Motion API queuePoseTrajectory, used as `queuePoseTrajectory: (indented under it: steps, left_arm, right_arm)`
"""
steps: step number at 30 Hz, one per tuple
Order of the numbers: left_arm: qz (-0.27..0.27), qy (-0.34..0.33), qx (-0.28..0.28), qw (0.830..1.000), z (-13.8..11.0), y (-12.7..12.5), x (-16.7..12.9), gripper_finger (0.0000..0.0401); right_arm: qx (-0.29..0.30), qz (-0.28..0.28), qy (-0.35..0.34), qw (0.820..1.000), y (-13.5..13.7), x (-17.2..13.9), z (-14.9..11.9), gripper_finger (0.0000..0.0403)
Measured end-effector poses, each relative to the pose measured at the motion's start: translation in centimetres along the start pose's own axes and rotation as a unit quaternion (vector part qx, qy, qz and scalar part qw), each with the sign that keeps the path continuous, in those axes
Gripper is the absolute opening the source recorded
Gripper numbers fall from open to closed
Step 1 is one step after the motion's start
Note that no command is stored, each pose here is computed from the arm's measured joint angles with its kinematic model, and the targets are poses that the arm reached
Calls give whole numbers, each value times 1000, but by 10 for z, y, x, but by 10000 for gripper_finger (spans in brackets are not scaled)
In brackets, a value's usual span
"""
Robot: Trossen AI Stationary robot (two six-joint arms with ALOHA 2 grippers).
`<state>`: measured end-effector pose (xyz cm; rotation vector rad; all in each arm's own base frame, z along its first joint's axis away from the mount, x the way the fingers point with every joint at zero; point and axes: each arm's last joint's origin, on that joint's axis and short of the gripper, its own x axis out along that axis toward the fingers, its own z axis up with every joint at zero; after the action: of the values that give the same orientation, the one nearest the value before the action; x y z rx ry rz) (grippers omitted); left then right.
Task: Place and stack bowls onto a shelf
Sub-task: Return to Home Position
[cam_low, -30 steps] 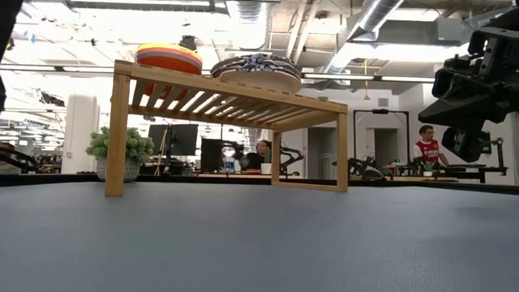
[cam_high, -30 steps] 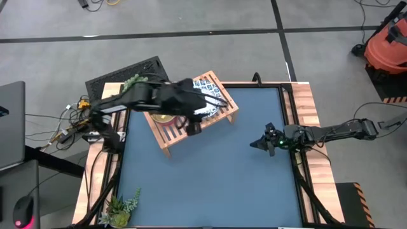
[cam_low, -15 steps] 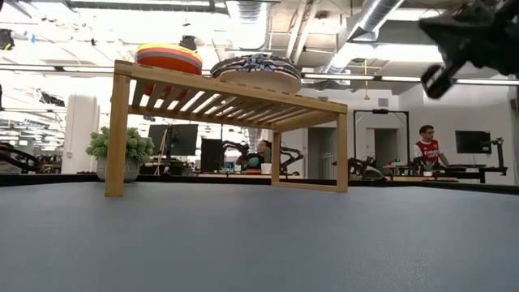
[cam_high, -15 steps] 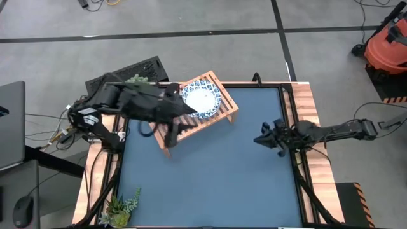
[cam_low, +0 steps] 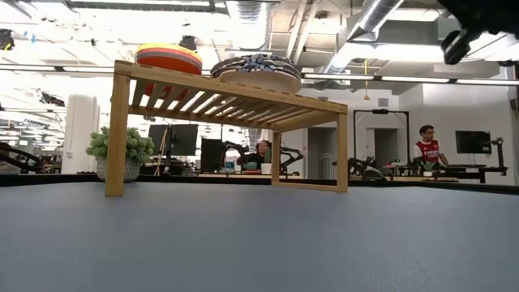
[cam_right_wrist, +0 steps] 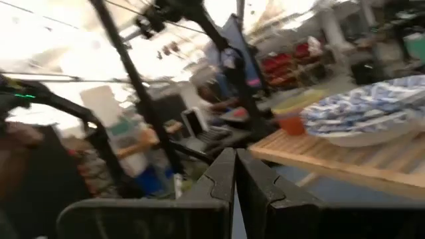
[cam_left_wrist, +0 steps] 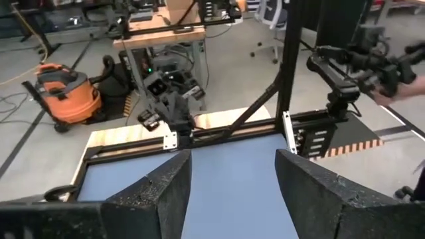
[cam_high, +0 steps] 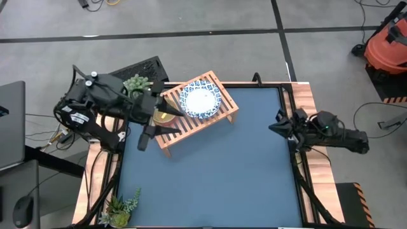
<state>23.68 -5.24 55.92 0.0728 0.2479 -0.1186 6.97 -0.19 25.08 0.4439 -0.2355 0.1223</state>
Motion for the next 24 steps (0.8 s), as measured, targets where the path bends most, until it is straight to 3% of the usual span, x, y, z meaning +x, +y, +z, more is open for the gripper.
queuePoseTrajectory:
  steps: [5, 10, 14, 19, 24]
  left_arm:
    - [-34, 9, 12, 999, -9, -12, 11, 201]
    - [-24, -14, -1, 1000, -39, -18, 23, 201]
    - [-28, -73, -34, 996, -81, -19, 21, 201]
    - [-6, -161, -92, 983, -140, -12, -12, 201]
    - [-15, -178, -123, 976, -196, -10, -35, 201]
  right_arm:
    - [-33, -8, 6, 999, 9, -6, 17, 42]
    - [-35, -22, 35, 999, 5, -6, 11, 42]
    - [-41, -25, 42, 998, 4, -6, 9, 42]
    - [-52, -31, 38, 997, 4, -6, 10, 42]
    - [-62, -32, 38, 997, 4, -6, 10, 42]
